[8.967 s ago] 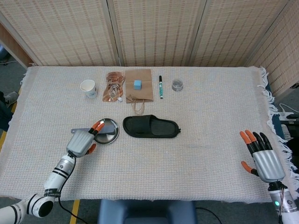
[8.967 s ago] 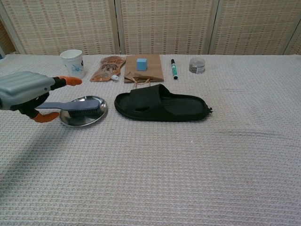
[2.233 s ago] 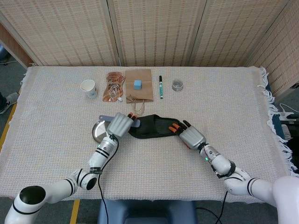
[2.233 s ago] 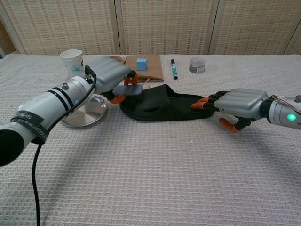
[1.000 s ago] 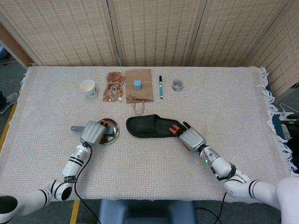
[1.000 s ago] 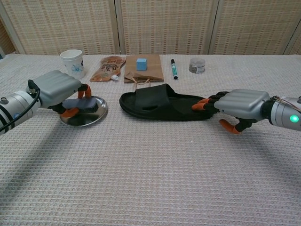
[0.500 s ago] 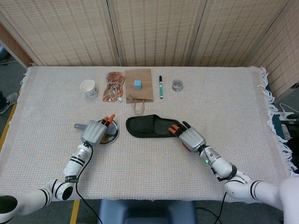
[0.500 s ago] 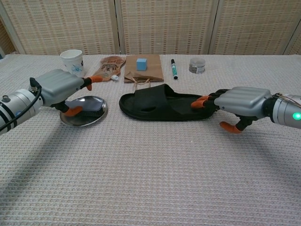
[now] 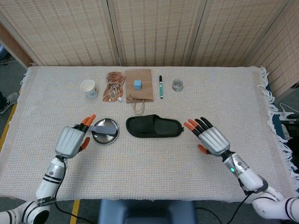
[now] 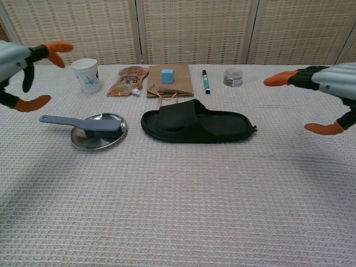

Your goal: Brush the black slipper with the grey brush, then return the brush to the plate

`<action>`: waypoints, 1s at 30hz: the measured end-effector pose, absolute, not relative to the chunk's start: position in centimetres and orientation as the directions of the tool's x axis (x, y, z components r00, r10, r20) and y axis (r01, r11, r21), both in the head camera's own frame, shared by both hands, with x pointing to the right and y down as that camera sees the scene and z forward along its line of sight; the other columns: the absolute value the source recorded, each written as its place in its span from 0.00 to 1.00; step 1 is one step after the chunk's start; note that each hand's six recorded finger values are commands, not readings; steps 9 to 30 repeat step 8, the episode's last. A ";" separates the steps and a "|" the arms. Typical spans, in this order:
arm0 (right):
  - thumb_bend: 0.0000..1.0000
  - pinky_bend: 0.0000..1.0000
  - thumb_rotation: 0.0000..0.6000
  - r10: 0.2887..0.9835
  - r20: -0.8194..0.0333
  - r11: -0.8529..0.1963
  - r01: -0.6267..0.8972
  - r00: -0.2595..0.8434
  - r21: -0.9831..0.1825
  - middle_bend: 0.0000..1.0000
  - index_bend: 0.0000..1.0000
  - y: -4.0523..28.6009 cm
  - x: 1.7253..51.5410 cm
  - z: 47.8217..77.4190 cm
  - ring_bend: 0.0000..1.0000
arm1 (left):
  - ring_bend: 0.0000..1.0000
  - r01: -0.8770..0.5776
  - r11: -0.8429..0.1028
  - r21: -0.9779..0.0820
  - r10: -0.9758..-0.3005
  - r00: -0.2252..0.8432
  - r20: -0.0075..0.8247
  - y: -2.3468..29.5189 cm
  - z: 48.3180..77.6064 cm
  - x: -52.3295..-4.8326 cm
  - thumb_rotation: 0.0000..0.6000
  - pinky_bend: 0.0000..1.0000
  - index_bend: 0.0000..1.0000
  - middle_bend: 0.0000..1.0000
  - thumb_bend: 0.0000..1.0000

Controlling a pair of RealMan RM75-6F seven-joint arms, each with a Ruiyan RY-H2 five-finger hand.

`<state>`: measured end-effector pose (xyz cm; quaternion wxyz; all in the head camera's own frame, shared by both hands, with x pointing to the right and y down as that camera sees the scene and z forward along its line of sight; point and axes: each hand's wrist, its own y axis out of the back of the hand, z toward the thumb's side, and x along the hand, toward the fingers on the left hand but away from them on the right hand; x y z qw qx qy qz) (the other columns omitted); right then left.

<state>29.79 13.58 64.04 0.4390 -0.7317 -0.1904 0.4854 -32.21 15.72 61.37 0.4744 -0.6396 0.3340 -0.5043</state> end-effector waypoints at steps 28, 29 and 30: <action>0.23 0.00 1.00 0.933 -0.336 -0.327 -0.084 0.127 -0.941 0.00 0.00 20.9 41.9 56.0 0.00 | 0.02 -0.087 -0.258 -0.962 -0.960 -0.090 0.266 24.5 55.3 -45.5 1.00 0.16 0.04 0.09 0.41; 0.23 0.00 1.00 0.933 -0.336 -0.327 -0.084 0.127 -0.941 0.00 0.00 20.9 41.9 56.0 0.00 | 0.02 -0.087 -0.258 -0.962 -0.960 -0.090 0.266 24.5 55.3 -45.5 1.00 0.16 0.04 0.09 0.41; 0.23 0.00 1.00 0.933 -0.336 -0.327 -0.084 0.127 -0.941 0.00 0.00 20.9 41.9 56.0 0.00 | 0.02 -0.087 -0.258 -0.962 -0.960 -0.090 0.266 24.5 55.3 -45.5 1.00 0.16 0.04 0.09 0.41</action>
